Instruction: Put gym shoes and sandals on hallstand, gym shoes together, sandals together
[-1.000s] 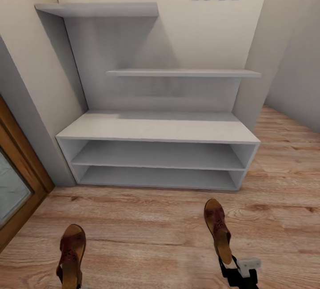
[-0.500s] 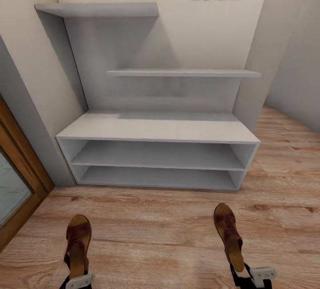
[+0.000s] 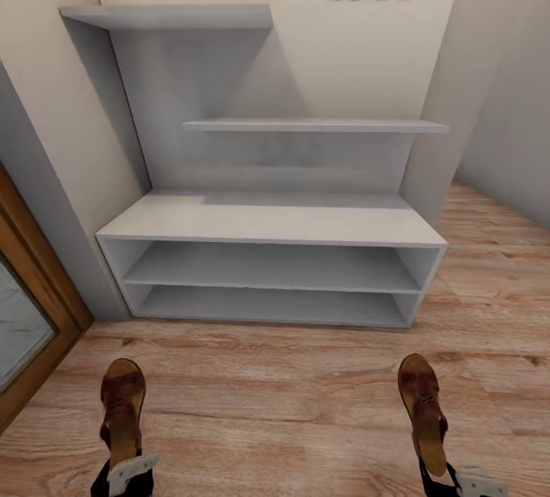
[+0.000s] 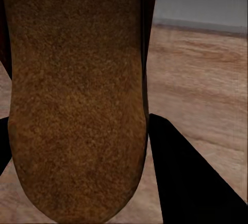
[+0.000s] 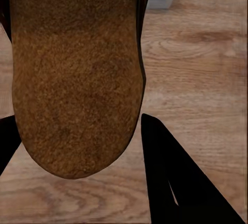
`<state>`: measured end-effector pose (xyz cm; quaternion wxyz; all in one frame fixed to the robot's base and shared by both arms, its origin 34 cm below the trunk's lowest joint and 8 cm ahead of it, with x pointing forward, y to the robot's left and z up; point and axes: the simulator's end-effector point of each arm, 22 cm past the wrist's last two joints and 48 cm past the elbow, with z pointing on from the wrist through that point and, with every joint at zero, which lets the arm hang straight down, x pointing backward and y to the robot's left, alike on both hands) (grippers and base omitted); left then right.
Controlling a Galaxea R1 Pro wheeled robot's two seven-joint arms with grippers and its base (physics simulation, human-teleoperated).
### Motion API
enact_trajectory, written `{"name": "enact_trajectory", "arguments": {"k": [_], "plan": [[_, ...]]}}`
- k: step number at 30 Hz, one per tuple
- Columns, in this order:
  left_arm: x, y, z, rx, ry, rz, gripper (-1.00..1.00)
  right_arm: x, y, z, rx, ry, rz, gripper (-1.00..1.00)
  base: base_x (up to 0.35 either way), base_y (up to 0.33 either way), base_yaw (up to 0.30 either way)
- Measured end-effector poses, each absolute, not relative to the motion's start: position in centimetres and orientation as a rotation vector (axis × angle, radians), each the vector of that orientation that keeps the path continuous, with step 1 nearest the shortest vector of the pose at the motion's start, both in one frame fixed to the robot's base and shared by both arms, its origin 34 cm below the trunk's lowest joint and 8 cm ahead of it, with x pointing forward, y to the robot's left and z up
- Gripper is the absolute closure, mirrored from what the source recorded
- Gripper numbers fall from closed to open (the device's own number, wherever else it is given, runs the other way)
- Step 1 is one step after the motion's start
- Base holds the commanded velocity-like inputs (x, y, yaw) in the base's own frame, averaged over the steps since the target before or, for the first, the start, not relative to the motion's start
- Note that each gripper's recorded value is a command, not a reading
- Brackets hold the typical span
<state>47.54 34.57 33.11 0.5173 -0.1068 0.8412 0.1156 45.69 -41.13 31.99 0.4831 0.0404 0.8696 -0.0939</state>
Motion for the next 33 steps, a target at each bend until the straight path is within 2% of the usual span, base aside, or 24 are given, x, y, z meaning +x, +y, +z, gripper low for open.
{"name": "enact_trajectory", "arguments": {"k": [1,2,18,33], "plan": [[45.8,38.9,33.8,-0.402,1.981,0.480,1.00,45.7,-41.1,32.0,0.099,2.118,-0.230,1.00,0.000,0.000,0.000],[45.7,39.3,34.2,-0.417,1.960,0.496,1.00,45.7,-40.9,32.0,0.090,2.119,-0.228,1.00,0.000,0.000,0.000],[48.0,38.9,36.5,-0.401,1.858,0.473,1.00,45.2,-42.8,32.1,0.164,2.109,-0.338,1.00,0.000,0.000,0.000],[57.8,33.9,38.6,-0.271,1.900,0.367,1.00,45.1,-42.9,32.1,0.164,2.111,-0.341,1.00,0.000,0.000,0.000]]}}
